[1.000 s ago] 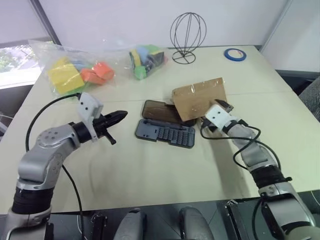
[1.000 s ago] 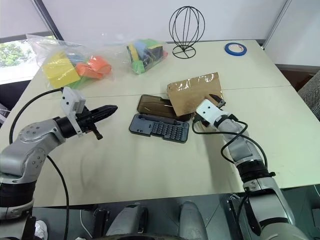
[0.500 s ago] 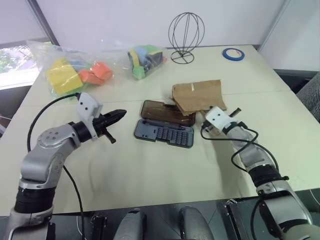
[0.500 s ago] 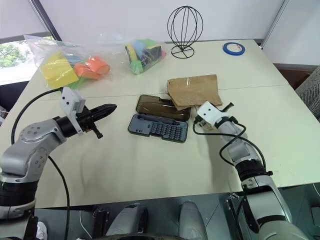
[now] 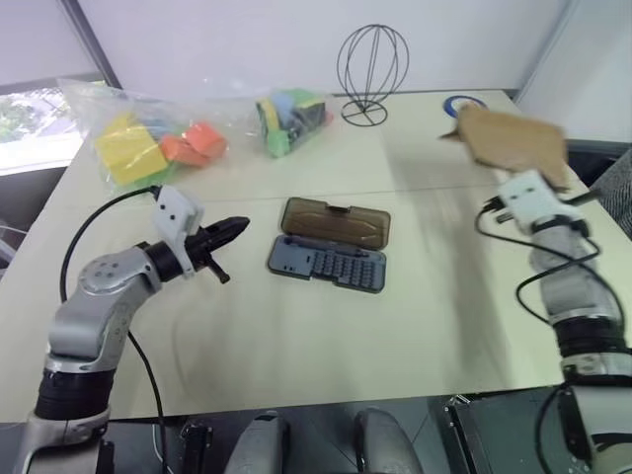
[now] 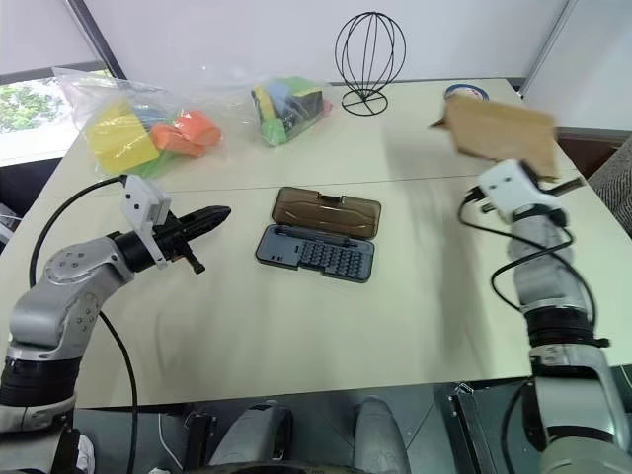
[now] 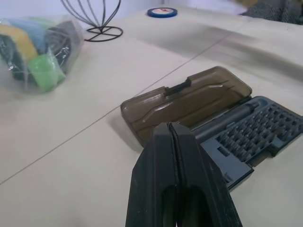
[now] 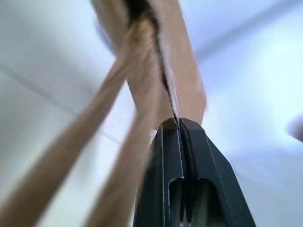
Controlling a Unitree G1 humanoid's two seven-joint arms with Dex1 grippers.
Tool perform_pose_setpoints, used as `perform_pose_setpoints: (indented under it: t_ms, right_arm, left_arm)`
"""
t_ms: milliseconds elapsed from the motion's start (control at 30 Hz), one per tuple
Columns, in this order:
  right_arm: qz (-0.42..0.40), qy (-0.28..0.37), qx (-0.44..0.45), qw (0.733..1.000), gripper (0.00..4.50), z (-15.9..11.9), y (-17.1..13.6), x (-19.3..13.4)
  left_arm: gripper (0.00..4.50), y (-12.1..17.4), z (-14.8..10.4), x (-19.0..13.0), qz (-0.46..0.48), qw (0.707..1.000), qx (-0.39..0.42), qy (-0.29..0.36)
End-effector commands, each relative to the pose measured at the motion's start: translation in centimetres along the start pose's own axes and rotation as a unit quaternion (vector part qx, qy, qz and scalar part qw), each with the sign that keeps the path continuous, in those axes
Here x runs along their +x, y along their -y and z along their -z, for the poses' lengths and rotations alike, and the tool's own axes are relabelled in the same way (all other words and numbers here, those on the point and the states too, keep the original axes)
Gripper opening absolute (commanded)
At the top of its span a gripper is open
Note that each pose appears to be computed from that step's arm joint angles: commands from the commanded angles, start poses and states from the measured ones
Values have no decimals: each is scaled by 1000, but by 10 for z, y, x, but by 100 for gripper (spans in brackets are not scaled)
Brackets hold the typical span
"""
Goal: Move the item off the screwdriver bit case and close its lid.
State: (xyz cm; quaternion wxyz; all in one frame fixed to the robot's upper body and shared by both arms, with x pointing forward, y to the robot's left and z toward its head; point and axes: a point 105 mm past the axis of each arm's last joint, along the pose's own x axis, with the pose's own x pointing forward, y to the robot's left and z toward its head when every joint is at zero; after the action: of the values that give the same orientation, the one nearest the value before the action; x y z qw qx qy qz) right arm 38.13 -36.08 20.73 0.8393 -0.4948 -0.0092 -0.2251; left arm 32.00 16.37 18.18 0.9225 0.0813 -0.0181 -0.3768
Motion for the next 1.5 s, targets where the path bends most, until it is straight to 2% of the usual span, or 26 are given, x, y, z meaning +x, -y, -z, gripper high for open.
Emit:
perform_pose_setpoints:
  t_ms: [33, 167, 300, 333, 400, 467, 567, 800, 933, 1033, 1133, 1267, 1333, 1500]
  right_arm:
    - [34, -47, -45, 997, 2, 20, 22, 5]
    - [12, -126, -50, 991, 2, 52, 12, 2]
    - [-19, -171, -23, 985, 2, 68, -6, -3]
    - [-55, -218, 4, 975, 2, 80, -20, -9]
    - [-99, -270, 39, 957, 2, 92, -38, -17]
    - [-100, -252, 67, 960, 2, 85, -35, -15]
    - [-101, -219, 94, 966, 87, 71, -29, -11]
    - [-119, -144, 119, 975, 448, 29, -28, -13]
    - [-136, -94, 75, 983, 448, 1, -20, -17]
    - [-154, -7, 42, 987, 448, -47, 4, -18]
    - [-208, 35, 72, 975, 448, -87, 8, -29]
    - [-287, 82, 114, 948, 448, -126, -10, -44]
    - [-343, 86, 168, 920, 448, -141, -33, -51]
    - [-445, 99, 189, 870, 448, -166, -80, -64]
  left_arm:
    - [0, 2, -5, 2, 4, 1000, 14, 11]
    - [0, 4, -5, 5, 7, 1000, 17, 12]
    - [0, 4, -5, 5, 7, 1000, 19, 12]
    - [0, 4, -5, 4, 6, 1000, 17, 11]
    - [0, 4, -5, 4, 5, 1000, 15, 9]
    - [0, 5, -6, 3, 4, 1000, 14, 10]
    - [0, 7, -6, 2, 4, 1000, 15, 11]
    - [0, 9, -7, 6, 3, 1000, 13, 14]
    - [0, 11, -8, 8, 7, 1000, 13, 17]
    - [0, 11, -9, 10, 9, 1000, 12, 18]
    - [0, 12, -9, 11, 12, 1000, 10, 17]
    - [0, 11, -9, 13, 14, 1000, 10, 18]
    - [0, 10, -10, 15, 14, 1000, 10, 19]
    - [0, 8, -11, 19, 16, 1000, 12, 21]
